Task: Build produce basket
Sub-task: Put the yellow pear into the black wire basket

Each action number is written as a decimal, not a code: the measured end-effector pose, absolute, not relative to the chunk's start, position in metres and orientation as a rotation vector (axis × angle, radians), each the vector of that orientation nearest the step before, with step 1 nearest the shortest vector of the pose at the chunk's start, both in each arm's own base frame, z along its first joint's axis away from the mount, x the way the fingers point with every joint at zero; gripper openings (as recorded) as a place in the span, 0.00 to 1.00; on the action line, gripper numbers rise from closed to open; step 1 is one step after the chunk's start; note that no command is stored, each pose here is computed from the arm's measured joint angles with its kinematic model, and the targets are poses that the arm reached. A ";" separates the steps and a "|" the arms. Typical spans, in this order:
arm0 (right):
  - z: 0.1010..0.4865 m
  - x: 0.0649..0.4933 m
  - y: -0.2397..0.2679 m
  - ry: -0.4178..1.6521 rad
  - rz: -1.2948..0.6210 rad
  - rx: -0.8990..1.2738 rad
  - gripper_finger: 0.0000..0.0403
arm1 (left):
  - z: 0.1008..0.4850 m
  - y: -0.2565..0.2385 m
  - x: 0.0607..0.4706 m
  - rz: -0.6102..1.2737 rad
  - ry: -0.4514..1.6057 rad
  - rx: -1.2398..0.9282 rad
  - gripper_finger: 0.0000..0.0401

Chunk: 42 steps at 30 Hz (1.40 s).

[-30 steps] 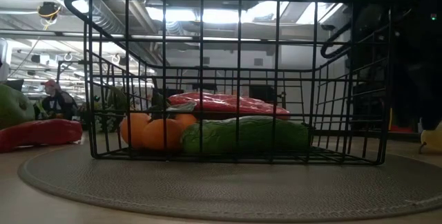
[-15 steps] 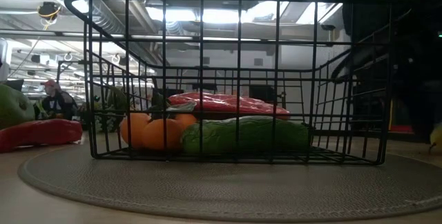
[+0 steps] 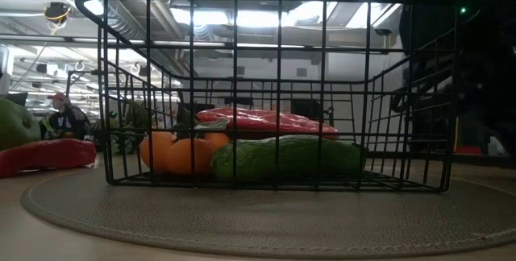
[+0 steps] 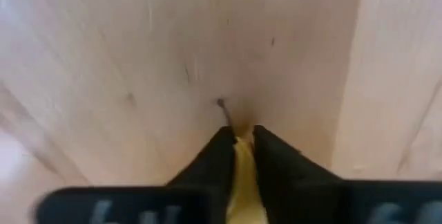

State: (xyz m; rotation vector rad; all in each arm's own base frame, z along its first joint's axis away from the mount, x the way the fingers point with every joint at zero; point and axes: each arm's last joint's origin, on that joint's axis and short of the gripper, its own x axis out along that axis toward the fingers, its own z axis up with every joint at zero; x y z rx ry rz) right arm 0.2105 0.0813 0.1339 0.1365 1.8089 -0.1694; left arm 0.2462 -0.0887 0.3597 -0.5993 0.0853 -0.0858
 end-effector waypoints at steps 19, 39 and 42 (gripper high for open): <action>0.289 0.247 0.096 1.427 -0.532 -0.223 0.01 | 0.360 -0.089 0.246 -0.086 0.086 -0.598 0.22; 0.442 0.278 0.110 0.439 -0.695 -0.258 0.01 | 0.358 -0.089 0.246 -0.081 0.104 -0.554 0.22; 0.450 0.285 0.117 0.401 -0.596 -0.258 0.01 | 0.358 -0.089 0.246 -0.080 0.102 -0.529 0.22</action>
